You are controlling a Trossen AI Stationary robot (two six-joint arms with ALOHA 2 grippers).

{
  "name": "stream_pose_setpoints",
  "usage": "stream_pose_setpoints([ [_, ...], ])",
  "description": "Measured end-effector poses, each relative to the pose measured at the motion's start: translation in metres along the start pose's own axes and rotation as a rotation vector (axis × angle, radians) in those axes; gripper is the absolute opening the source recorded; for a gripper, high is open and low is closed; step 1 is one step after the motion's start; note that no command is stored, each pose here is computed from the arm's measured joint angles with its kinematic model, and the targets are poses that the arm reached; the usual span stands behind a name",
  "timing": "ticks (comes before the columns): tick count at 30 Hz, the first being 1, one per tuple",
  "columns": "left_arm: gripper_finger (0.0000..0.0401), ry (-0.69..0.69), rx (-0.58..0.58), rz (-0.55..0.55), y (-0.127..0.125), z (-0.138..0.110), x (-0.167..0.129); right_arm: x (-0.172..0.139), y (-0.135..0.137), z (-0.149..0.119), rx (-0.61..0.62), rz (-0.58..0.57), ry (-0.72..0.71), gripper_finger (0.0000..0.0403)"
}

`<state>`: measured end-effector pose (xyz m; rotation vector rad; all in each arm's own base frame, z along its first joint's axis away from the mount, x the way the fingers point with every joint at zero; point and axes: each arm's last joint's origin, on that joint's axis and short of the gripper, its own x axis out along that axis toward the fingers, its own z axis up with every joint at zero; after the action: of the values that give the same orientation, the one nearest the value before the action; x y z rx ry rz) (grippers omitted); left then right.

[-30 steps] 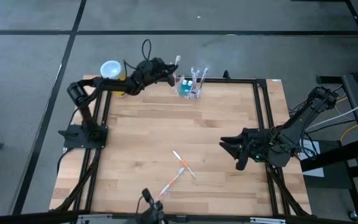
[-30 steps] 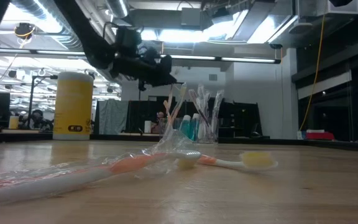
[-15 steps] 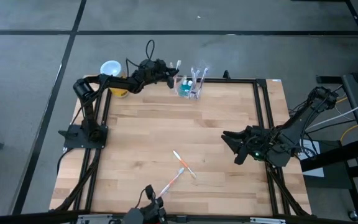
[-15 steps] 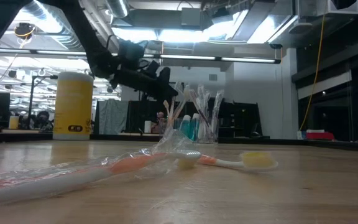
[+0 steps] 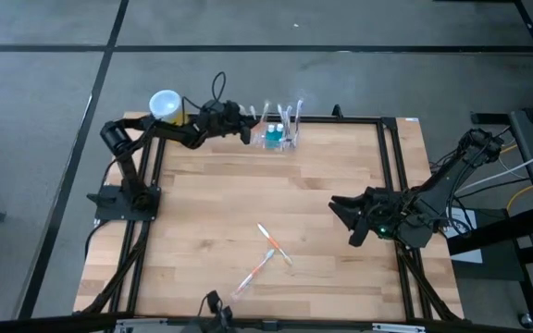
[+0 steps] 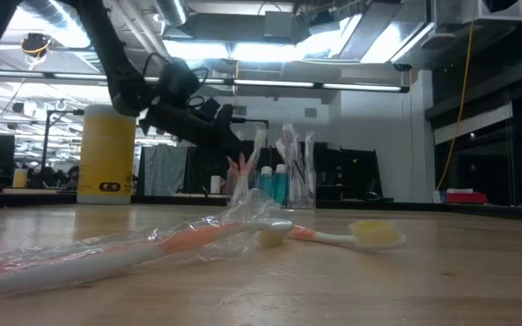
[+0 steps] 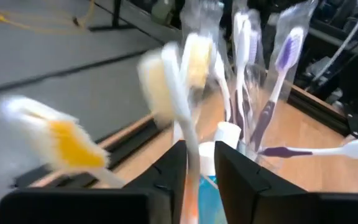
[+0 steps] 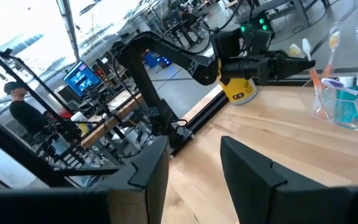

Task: Pick & Place toothbrushing station
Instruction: Put the orange toothbrush into the left section of the transparent organizer

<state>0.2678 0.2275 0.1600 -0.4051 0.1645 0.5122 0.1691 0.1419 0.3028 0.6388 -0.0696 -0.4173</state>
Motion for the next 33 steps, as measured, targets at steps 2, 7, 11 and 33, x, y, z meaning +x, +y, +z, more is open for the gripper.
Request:
stream_pose_setpoints([
  [2, 0.0088, -0.027, 0.025, 0.022, -0.006, 0.005, -0.008, 0.000, 0.000, 0.000, -0.010, 0.008, 0.008, 0.0149],
  [7, 0.0112, -0.109, 0.090, 0.037, -0.025, 0.027, -0.027, 0.000, 0.000, 0.000, -0.019, 0.012, 0.012, 0.0149],
  [11, 0.0121, -0.076, 0.102, 0.024, -0.050, 0.039, -0.045, 0.000, 0.001, -0.001, -0.019, 0.043, 0.044, 0.0149],
  [33, 0.0122, 0.123, 0.119, 0.201, -0.088, 0.017, -0.062, -0.004, 0.005, -0.004, -0.072, 0.143, 0.128, 0.0149],
])
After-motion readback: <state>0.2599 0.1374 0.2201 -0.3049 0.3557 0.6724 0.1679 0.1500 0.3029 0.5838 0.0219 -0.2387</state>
